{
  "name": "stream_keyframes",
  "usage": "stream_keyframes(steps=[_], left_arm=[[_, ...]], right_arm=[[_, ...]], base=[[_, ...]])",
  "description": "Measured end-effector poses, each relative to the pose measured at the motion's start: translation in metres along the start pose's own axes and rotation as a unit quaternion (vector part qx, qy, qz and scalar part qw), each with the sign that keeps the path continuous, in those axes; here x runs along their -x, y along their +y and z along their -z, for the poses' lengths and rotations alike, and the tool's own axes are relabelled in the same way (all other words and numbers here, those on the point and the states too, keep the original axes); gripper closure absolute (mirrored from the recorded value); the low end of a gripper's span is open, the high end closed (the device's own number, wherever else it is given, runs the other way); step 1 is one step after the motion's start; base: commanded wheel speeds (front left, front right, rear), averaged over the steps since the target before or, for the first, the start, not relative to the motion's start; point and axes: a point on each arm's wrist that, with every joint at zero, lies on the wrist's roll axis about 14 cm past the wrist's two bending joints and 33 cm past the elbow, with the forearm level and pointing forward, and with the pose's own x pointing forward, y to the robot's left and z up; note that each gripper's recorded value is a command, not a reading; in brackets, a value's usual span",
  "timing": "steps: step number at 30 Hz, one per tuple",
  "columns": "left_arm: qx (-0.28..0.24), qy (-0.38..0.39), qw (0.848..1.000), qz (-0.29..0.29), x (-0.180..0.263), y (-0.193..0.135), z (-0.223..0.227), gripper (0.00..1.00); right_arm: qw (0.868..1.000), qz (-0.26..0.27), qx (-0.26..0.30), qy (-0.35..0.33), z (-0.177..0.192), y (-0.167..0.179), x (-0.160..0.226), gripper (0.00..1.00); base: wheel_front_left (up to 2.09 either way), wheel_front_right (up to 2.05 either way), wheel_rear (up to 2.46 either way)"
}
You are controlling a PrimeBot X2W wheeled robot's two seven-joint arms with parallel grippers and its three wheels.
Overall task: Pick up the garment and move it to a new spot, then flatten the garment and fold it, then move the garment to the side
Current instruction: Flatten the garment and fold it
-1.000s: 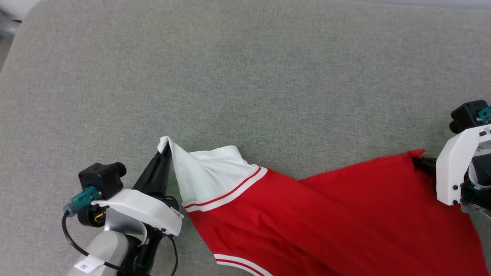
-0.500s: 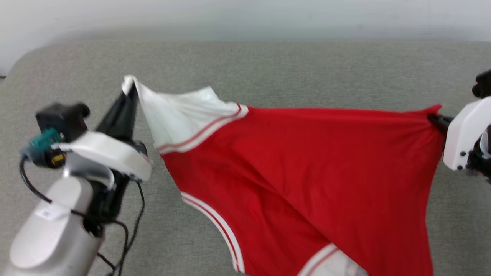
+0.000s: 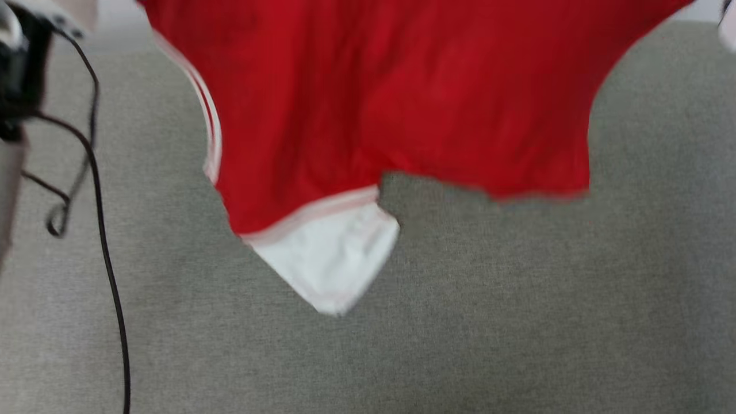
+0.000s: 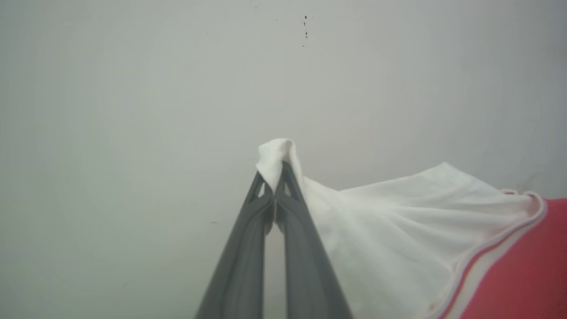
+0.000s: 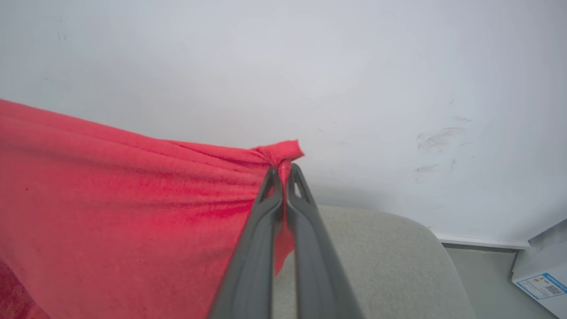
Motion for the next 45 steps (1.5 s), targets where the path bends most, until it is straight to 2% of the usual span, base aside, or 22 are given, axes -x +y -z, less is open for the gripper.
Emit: stream_keyframes(steps=[6, 13, 16, 17, 20, 21, 24, 25, 26, 29, 30, 31, 35, 37, 45], left_arm=[[-0.043, -0.050, 0.998, -0.003, -0.053, 0.011, -0.032, 1.00], [-0.054, -0.067, 0.996, -0.022, -0.099, 0.029, -0.030, 1.00], [-0.045, -0.059, 0.997, -0.033, -0.112, 0.040, -0.010, 1.00], [-0.025, -0.044, 0.998, -0.040, -0.118, 0.045, 0.011, 1.00], [-0.010, -0.008, 0.999, -0.048, -0.121, 0.053, 0.053, 1.00], [-0.010, -0.008, 0.999, -0.048, -0.121, 0.053, 0.053, 1.00], [0.006, 0.025, 0.998, -0.058, -0.120, 0.061, 0.094, 1.00], [0.028, 0.050, 0.997, -0.061, -0.115, 0.063, 0.124, 1.00], [0.028, 0.050, 0.997, -0.061, -0.115, 0.063, 0.124, 1.00], [0.064, 0.094, 0.992, -0.061, -0.098, 0.063, 0.170, 1.00], [0.083, 0.117, 0.987, -0.068, -0.083, 0.067, 0.191, 1.00], [0.083, 0.117, 0.987, -0.068, -0.083, 0.067, 0.191, 1.00], [0.117, 0.161, 0.977, -0.080, -0.043, 0.067, 0.228, 1.00], [0.114, 0.192, 0.971, -0.080, -0.015, 0.065, 0.246, 1.00], [0.155, 0.275, 0.943, -0.105, 0.104, 0.050, 0.281, 1.00]], right_arm=[[0.995, 0.020, -0.002, -0.099, -0.066, -0.009, -0.031, 1.00], [0.985, 0.030, -0.002, -0.172, -0.103, -0.012, -0.070, 1.00], [0.982, 0.030, -0.003, -0.187, -0.102, -0.008, -0.090, 1.00], [0.983, 0.027, -0.011, -0.182, -0.090, -0.004, -0.106, 1.00], [0.987, 0.019, -0.015, -0.156, -0.061, 0.006, -0.130, 1.00], [0.987, 0.019, -0.015, -0.156, -0.061, 0.006, -0.130, 1.00], [0.993, 0.006, -0.018, -0.120, -0.026, 0.019, -0.151, 1.00], [0.995, -0.001, -0.021, -0.100, -0.005, 0.025, -0.161, 1.00], [0.995, -0.001, -0.021, -0.100, -0.005, 0.025, -0.161, 1.00], [0.997, -0.008, -0.033, -0.062, 0.031, 0.031, -0.169, 1.00], [0.999, -0.012, -0.040, -0.035, 0.055, 0.035, -0.168, 1.00], [0.999, -0.012, -0.040, -0.035, 0.055, 0.035, -0.168, 1.00], [0.999, -0.022, -0.048, 0.014, 0.101, 0.043, -0.156, 1.00], [0.997, -0.027, -0.053, 0.041, 0.126, 0.047, -0.144, 1.00], [0.990, -0.037, -0.077, 0.109, 0.198, 0.050, -0.072, 1.00]], base=[[0.00, 0.00, 0.00], [0.00, 0.00, 0.00], [0.00, 0.00, 0.00], [0.00, 0.00, 0.00], [0.00, 0.00, 0.00], [0.00, 0.00, 0.00], [0.00, 0.00, 0.00], [0.00, 0.00, 0.00], [0.00, 0.00, 0.00], [0.00, 0.00, 0.00], [0.00, 0.00, 0.00], [0.00, 0.00, 0.00], [0.00, 0.00, 0.00], [0.00, 0.00, 0.00], [0.00, 0.00, 0.00]])
